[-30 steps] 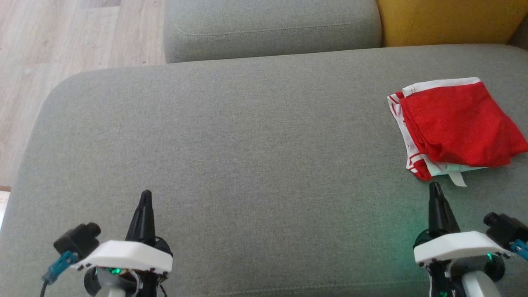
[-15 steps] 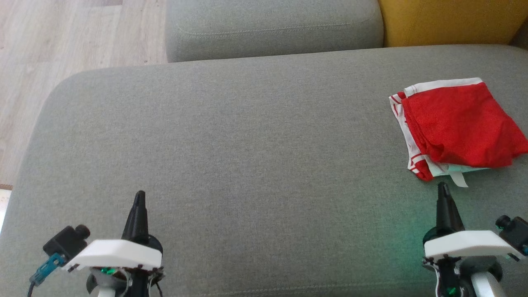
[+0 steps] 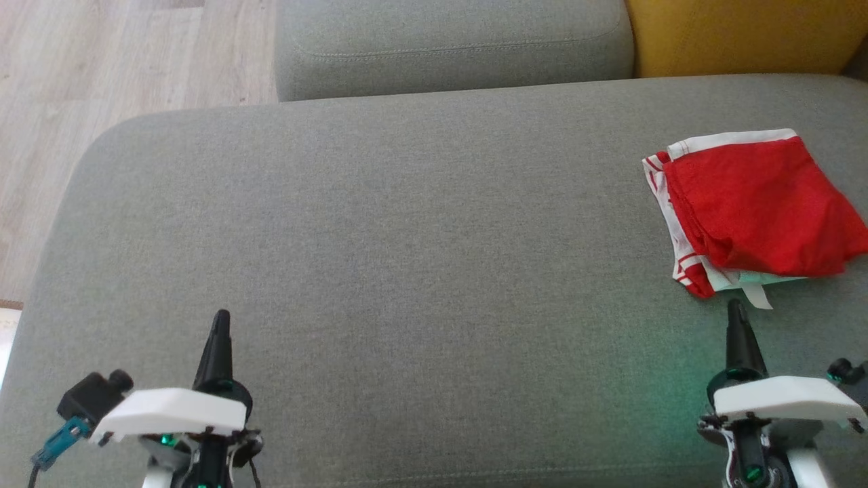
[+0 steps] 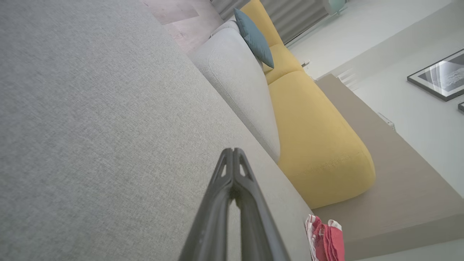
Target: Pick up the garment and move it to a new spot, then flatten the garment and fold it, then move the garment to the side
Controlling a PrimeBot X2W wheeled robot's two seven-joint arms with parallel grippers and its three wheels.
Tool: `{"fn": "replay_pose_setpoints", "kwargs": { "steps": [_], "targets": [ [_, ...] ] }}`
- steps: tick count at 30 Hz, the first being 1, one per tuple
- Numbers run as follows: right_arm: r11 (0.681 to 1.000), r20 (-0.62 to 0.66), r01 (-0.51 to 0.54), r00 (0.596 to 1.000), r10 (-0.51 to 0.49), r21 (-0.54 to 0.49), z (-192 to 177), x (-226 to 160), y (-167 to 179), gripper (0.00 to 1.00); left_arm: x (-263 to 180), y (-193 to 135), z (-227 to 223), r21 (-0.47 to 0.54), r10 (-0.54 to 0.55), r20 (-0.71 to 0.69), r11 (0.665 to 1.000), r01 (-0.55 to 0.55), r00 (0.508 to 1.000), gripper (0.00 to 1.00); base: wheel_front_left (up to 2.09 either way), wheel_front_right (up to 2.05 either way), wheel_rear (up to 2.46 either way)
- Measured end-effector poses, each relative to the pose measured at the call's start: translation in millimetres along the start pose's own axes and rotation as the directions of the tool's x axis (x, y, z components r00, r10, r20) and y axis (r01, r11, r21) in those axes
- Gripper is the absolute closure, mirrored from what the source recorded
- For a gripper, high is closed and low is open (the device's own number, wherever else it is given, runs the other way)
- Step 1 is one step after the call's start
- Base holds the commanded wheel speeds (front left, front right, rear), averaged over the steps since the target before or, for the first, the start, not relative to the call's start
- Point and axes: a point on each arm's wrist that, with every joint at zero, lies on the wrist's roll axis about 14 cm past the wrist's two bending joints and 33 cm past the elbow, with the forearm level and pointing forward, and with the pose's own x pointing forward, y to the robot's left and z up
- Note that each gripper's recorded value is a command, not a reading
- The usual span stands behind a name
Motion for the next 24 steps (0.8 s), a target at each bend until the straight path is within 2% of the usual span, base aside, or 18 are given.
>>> {"fn": "replay_pose_setpoints", "kwargs": {
  "steps": [9,24],
  "targets": [
    [0.994,-0.001,0.008,1.0,-0.008,0.106,2.4,0.9,-1.7,1.0,0.3,3.4,1.4,-0.097,0.005,-0.01,0.995,-0.006,1.0,1.0,0.0,0.0,0.0],
    [0.961,-0.005,0.003,1.0,-0.002,0.277,5.3,3.5,0.1,1.0,2.2,7.1,8.8,-0.255,0.007,-0.006,0.967,-0.009,1.0,1.0,0.0,0.0,0.0]
  ]
}}
